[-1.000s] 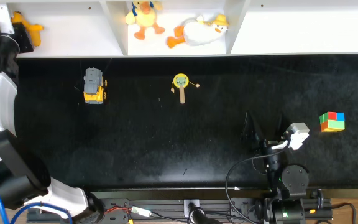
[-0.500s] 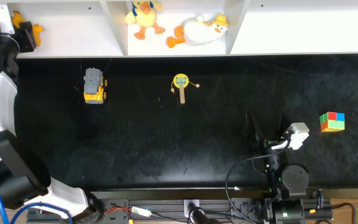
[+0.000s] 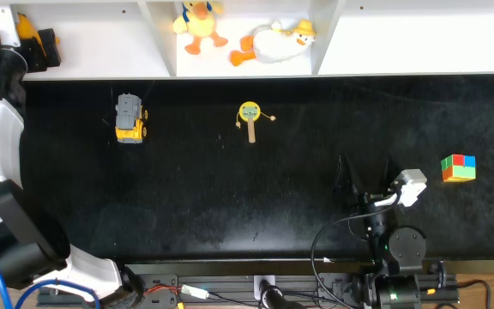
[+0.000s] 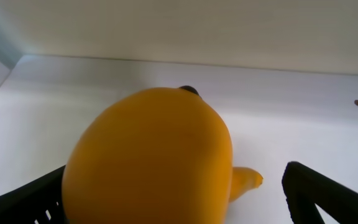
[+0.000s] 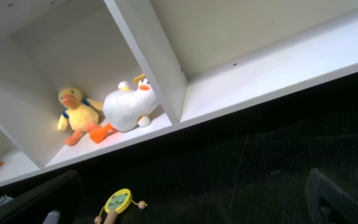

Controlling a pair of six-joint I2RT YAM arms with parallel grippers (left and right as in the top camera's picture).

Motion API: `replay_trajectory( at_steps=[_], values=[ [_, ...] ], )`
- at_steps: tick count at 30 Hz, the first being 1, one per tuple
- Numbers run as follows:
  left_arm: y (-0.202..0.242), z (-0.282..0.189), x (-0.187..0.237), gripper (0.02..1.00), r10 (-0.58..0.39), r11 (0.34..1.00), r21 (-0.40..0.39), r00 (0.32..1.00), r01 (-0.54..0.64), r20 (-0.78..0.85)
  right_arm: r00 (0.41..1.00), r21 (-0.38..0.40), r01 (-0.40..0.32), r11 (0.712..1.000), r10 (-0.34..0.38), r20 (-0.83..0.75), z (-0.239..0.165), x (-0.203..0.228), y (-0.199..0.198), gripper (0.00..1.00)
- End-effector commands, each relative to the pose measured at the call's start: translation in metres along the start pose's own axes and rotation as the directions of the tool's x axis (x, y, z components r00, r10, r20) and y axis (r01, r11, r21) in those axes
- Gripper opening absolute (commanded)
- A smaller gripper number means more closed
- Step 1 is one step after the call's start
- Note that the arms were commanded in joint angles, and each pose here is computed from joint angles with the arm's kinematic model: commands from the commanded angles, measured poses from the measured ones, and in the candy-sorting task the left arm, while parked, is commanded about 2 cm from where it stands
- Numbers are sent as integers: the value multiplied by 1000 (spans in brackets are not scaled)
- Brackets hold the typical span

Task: Store Toys

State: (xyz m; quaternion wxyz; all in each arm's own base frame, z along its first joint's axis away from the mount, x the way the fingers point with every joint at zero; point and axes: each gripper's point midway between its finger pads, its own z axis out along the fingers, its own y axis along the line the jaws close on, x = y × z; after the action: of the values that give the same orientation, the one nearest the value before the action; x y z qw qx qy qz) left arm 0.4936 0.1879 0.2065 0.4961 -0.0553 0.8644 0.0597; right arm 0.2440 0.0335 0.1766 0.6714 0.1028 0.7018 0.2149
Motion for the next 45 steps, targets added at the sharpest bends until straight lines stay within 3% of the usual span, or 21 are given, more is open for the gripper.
replay_trajectory(
  at_steps=[1, 5, 17, 27, 32, 34, 38, 45],
  values=[
    [9, -38, -36, 998, 16, 998, -69, 998, -11, 67, 1000, 3, 7, 1000, -7, 1, 0, 3, -2, 996],
    [15, -62, -39, 998, 31, 992, -127, 999, -25, 43, 1000, 3, 7, 1000, -7, 0, 0, 3, -2, 996],
    [-7, -143, -20, 998, 36, 994, -96, 995, -45, -88, 1000, 3, 7, 1000, -7, 1, 0, 3, -2, 996],
    [-75, -191, 23, 1000, 15, 984, 175, 970, 28, -242, 1000, 3, 7, 1000, -7, 1, 0, 3, -2, 996],
    [-117, -187, 46, 1000, 33, 967, 249, 946, 51, -322, 1000, 3, 7, 1000, -7, 0, 0, 3, -2, 996],
    [-131, -184, 56, 998, 43, 973, 229, 934, 43, -356, 1000, 3, 7, 1000, -7, 0, 0, 3, -2, 996],
    [-142, -174, 81, 996, 52, 994, 108, 910, -7, -412, 1000, 3, 7, 1000, -7, 0, 0, 3, -2, 993],
    [-164, -152, 121, 998, 102, 990, 130, 899, -51, -425, 1000, 3, 7, 1000, -7, 1, 0, 3, -2, 996]
  ],
)
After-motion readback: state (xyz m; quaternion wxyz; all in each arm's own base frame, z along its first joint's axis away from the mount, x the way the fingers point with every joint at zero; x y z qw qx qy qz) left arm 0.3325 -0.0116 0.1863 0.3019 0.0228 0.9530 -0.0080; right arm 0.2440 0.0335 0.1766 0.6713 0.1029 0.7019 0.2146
